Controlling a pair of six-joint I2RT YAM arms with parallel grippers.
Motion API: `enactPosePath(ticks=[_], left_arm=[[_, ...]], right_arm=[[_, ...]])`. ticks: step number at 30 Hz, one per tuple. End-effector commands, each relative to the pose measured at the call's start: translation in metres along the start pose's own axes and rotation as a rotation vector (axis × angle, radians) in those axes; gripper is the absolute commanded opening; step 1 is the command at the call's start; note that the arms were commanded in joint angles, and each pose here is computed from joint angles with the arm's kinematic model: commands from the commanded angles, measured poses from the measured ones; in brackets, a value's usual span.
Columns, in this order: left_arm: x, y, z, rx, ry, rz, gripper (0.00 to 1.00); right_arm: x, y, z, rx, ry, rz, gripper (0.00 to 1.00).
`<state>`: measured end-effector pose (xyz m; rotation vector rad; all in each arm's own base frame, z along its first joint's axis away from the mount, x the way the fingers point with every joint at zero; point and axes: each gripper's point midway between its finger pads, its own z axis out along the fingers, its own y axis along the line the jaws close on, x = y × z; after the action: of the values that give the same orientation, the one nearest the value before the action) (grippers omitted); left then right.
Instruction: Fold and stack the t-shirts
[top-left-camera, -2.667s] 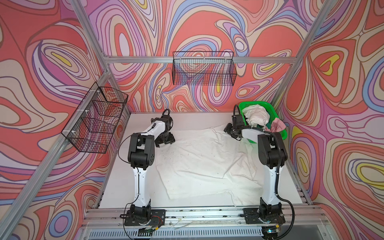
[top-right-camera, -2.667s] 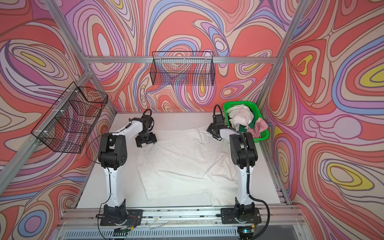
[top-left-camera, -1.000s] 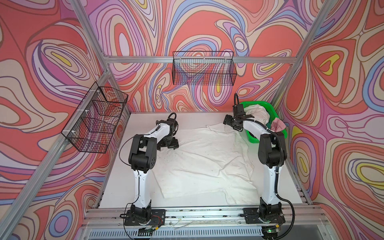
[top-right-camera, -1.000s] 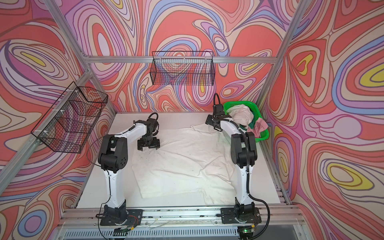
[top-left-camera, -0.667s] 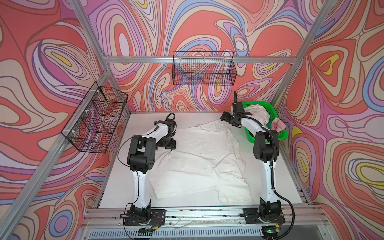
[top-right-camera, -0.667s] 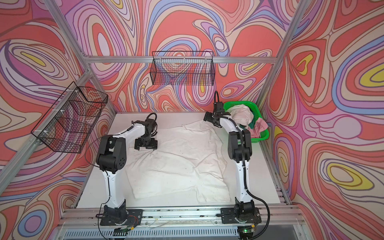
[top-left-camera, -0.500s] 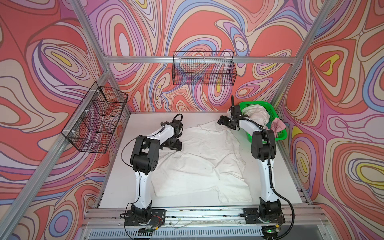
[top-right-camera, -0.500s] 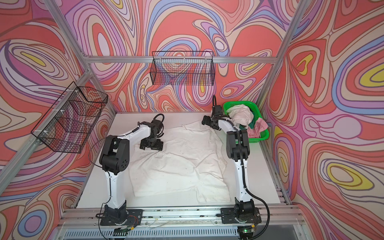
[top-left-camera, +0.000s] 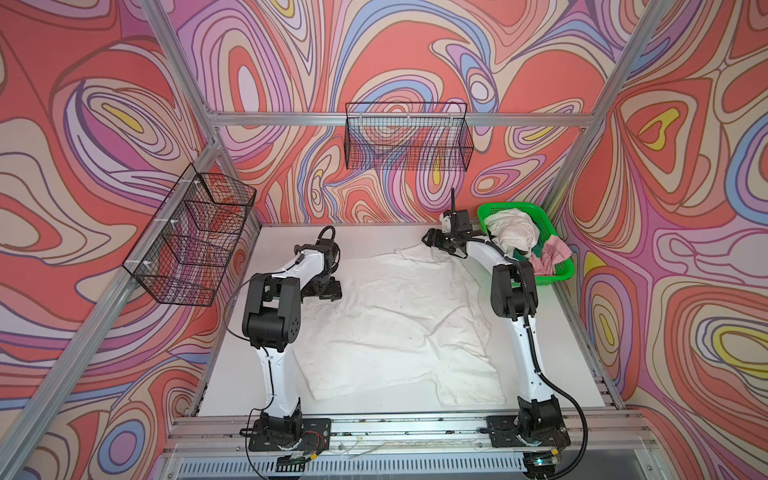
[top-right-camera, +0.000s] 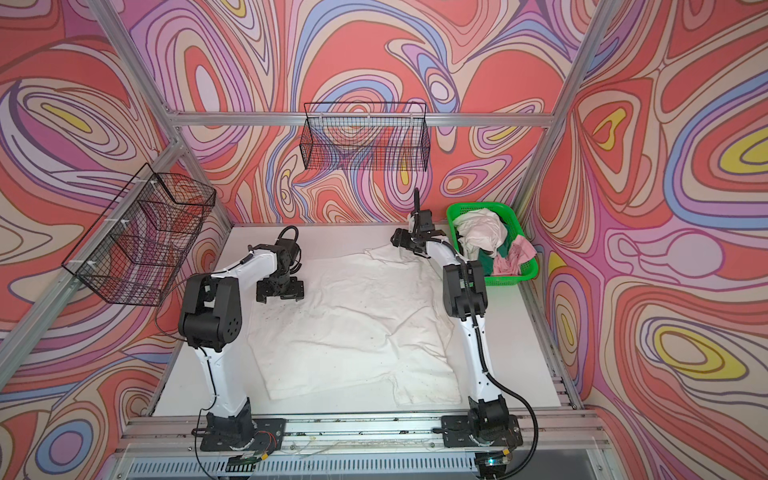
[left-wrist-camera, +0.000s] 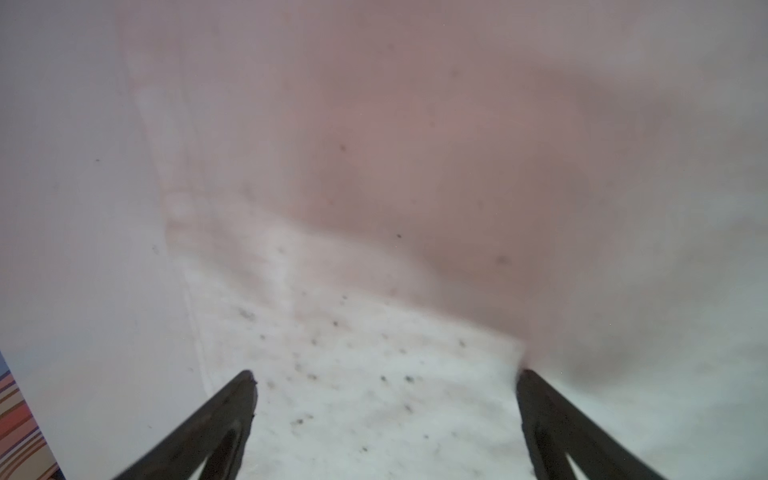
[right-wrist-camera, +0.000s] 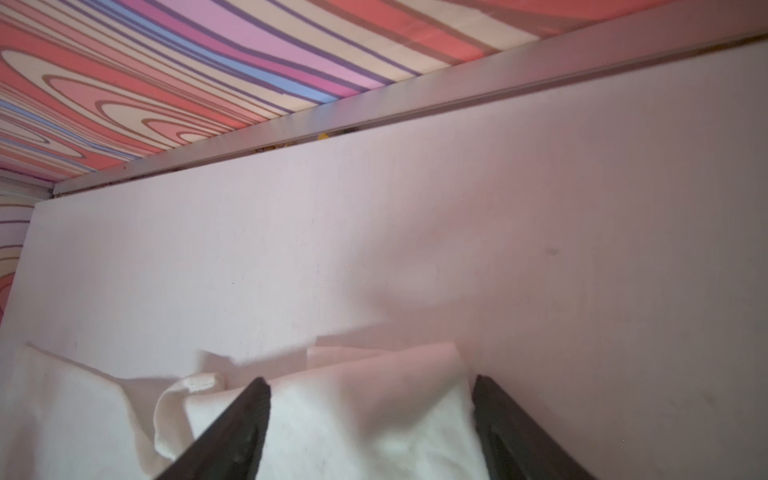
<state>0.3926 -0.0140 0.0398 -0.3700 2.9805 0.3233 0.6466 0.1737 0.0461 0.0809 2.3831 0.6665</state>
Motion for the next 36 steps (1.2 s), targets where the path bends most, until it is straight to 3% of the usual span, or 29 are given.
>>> enactPosePath(ticks=[1, 3, 8, 12, 17, 21, 25, 32, 36], left_arm=[[-0.009, -0.013, -0.028, 0.095, -0.078, -0.016, 1.00], [-0.010, -0.016, -0.033, 0.124, -0.100, -0.019, 1.00], [-0.013, -0.013, -0.045, 0.143, -0.165, -0.032, 1.00], [-0.014, -0.002, -0.052, 0.103, -0.201, -0.043, 1.00], [-0.014, 0.011, -0.057, 0.060, -0.235, -0.079, 1.00], [-0.013, 0.004, -0.054, 0.093, -0.224, -0.078, 1.00], [-0.012, -0.004, -0.048, 0.122, -0.201, -0.078, 1.00], [-0.012, -0.012, -0.046, 0.163, -0.196, -0.077, 1.00], [-0.011, -0.014, -0.045, 0.167, -0.191, -0.076, 1.00]], right_arm=[[0.022, -0.010, 0.020, 0.022, 0.056, 0.019, 0.72], [0.021, -0.012, 0.022, 0.033, 0.048, 0.019, 0.66], [0.018, -0.015, 0.023, 0.045, 0.027, 0.019, 0.35], [0.012, -0.014, 0.015, 0.065, 0.011, -0.007, 0.00], [-0.016, -0.018, -0.024, 0.182, -0.098, -0.045, 0.00], [-0.040, -0.045, -0.064, 0.288, -0.211, 0.000, 0.00], [-0.055, -0.066, -0.075, 0.291, -0.231, 0.039, 0.00], [-0.091, -0.058, -0.094, 0.309, -0.301, -0.035, 0.00], [-0.090, -0.047, -0.100, 0.267, -0.301, -0.033, 0.00]])
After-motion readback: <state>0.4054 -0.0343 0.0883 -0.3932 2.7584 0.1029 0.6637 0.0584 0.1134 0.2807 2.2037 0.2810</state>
